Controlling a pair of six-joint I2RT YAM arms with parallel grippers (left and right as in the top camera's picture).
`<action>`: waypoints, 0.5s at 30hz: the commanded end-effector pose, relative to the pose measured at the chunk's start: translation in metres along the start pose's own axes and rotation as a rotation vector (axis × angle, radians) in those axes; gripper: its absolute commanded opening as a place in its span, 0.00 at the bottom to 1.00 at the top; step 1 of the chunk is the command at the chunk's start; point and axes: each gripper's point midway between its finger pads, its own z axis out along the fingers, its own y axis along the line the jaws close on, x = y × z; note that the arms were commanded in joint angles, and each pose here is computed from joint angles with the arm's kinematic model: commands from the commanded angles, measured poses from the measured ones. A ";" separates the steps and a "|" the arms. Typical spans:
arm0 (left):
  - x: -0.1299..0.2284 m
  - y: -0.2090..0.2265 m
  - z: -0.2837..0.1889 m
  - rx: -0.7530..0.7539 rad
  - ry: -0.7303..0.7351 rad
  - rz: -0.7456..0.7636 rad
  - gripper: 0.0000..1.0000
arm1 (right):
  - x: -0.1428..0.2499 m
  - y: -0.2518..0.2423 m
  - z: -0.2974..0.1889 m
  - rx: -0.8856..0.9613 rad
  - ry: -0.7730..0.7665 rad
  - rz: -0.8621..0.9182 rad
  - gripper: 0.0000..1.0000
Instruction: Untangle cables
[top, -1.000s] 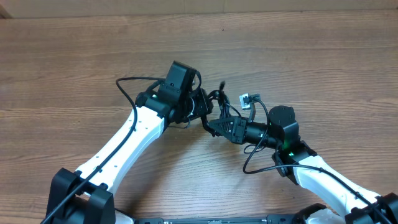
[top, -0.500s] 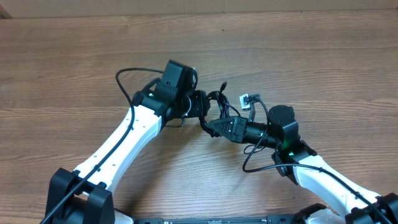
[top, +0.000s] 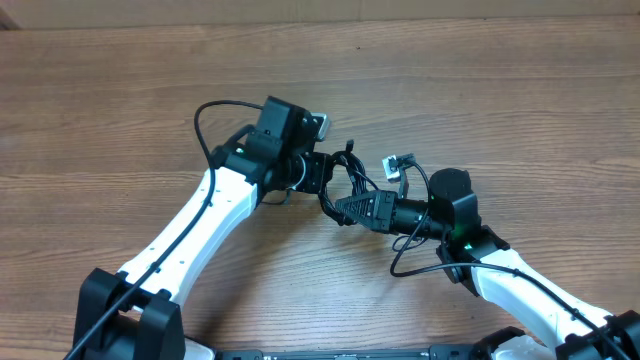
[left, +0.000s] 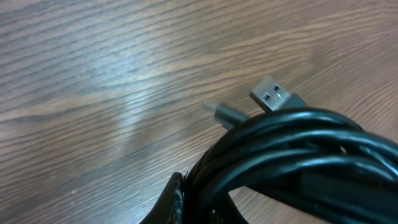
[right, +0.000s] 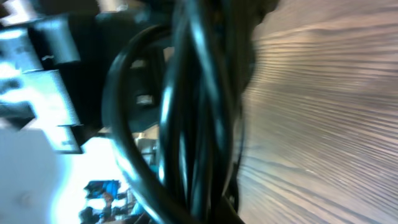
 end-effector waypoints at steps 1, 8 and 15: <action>-0.016 0.043 -0.018 -0.093 -0.043 -0.040 0.04 | 0.000 -0.028 0.000 0.135 -0.047 -0.037 0.08; 0.000 -0.001 -0.050 0.409 0.033 -0.045 0.04 | -0.009 -0.054 -0.006 0.268 -0.116 -0.050 0.11; -0.004 -0.022 -0.067 0.581 0.015 -0.038 0.04 | 0.006 -0.030 0.000 0.141 -0.017 -0.107 0.11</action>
